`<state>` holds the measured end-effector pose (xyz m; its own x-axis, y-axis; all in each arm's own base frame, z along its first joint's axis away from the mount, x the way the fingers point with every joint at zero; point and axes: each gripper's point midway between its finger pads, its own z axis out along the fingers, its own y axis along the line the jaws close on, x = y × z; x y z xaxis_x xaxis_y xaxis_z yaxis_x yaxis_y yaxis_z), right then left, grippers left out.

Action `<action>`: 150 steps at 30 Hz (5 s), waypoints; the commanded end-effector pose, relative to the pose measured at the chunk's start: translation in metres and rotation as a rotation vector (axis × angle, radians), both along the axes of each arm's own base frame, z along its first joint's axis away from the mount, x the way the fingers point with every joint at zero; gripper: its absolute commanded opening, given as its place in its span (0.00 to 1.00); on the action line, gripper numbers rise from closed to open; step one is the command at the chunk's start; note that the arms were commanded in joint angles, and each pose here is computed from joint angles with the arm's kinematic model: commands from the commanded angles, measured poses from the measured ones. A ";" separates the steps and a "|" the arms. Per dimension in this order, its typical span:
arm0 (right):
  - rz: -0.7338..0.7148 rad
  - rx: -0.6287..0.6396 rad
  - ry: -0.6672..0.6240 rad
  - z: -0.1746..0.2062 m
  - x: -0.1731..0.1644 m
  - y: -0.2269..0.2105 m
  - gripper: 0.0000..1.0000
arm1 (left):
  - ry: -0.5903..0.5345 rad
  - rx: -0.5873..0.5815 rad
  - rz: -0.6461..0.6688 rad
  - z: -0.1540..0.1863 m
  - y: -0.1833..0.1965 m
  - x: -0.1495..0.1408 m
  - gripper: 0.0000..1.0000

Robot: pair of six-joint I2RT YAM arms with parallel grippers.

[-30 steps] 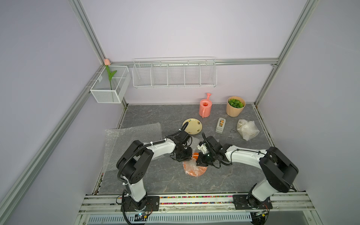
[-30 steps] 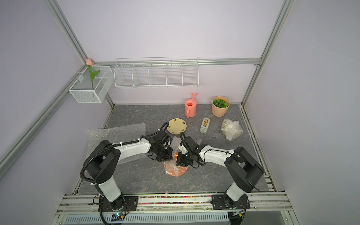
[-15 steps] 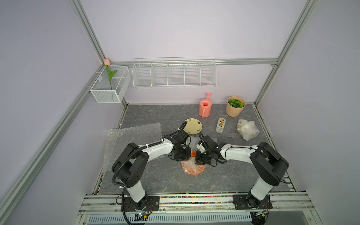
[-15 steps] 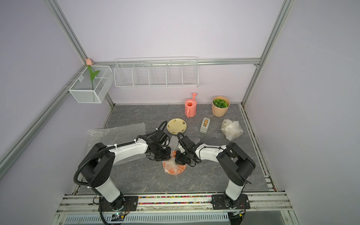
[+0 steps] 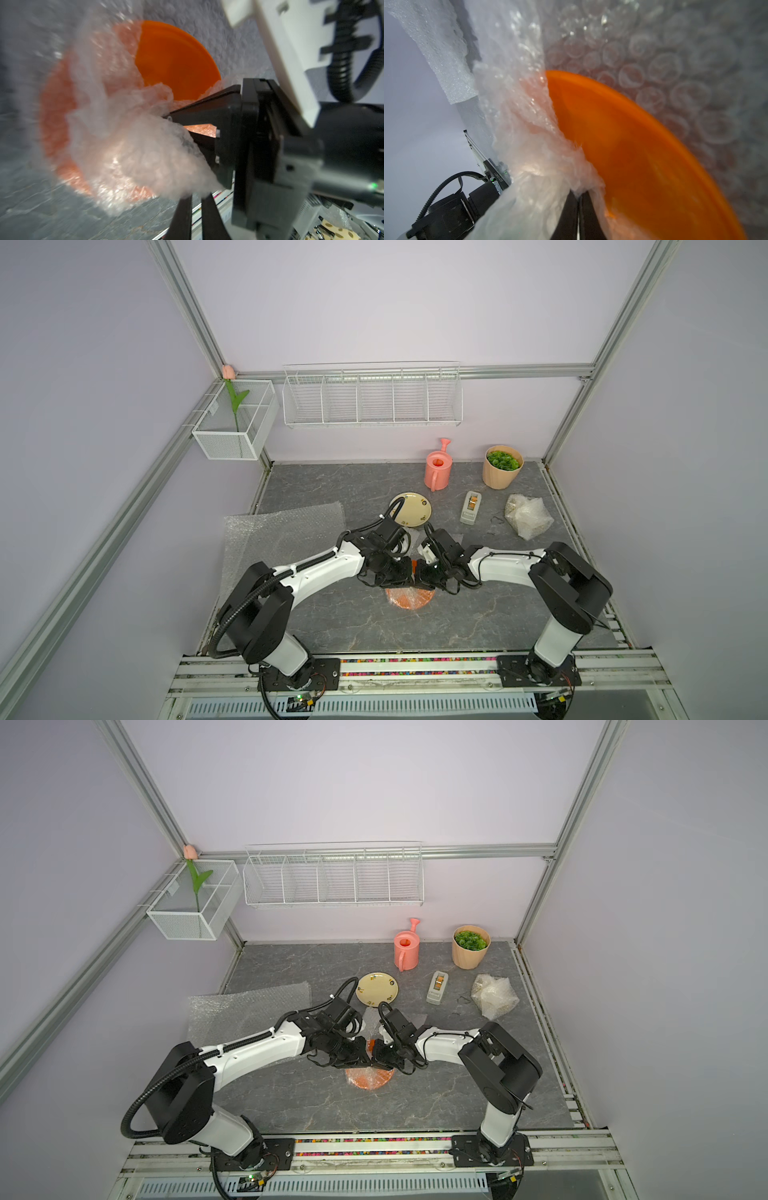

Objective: Wrap dinner plates in bubble wrap
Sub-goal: Wrap the plate in the bubble wrap.

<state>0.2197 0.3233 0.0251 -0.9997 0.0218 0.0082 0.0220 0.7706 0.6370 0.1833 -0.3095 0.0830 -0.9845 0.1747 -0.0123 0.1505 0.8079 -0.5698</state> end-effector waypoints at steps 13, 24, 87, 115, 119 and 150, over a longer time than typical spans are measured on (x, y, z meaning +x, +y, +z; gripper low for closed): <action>-0.033 -0.137 0.049 -0.030 -0.014 -0.026 0.07 | -0.122 0.270 0.163 -0.047 0.023 0.055 0.00; -0.022 -0.111 -0.024 0.004 -0.001 -0.024 0.12 | -0.083 0.422 0.127 -0.083 0.057 0.036 0.00; 0.166 0.120 0.056 -0.001 -0.063 0.038 0.07 | 0.095 0.106 0.385 -0.119 0.052 0.019 0.00; 0.073 -0.023 0.142 -0.039 -0.072 0.011 0.07 | -0.177 0.309 0.267 0.016 0.053 0.033 0.36; 0.074 -0.029 0.130 -0.035 -0.072 0.009 0.07 | -0.191 0.509 0.241 -0.008 0.081 0.032 0.34; 0.154 -0.052 0.132 -0.024 -0.090 0.011 0.07 | -0.199 0.223 0.308 0.027 0.058 0.024 0.01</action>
<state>0.1379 0.3459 0.0242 -0.9838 -0.1533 0.0928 -0.0574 0.7600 0.6473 0.2037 -0.2355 0.0805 -0.9799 -0.0727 -0.1858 -0.0237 0.9671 -0.2533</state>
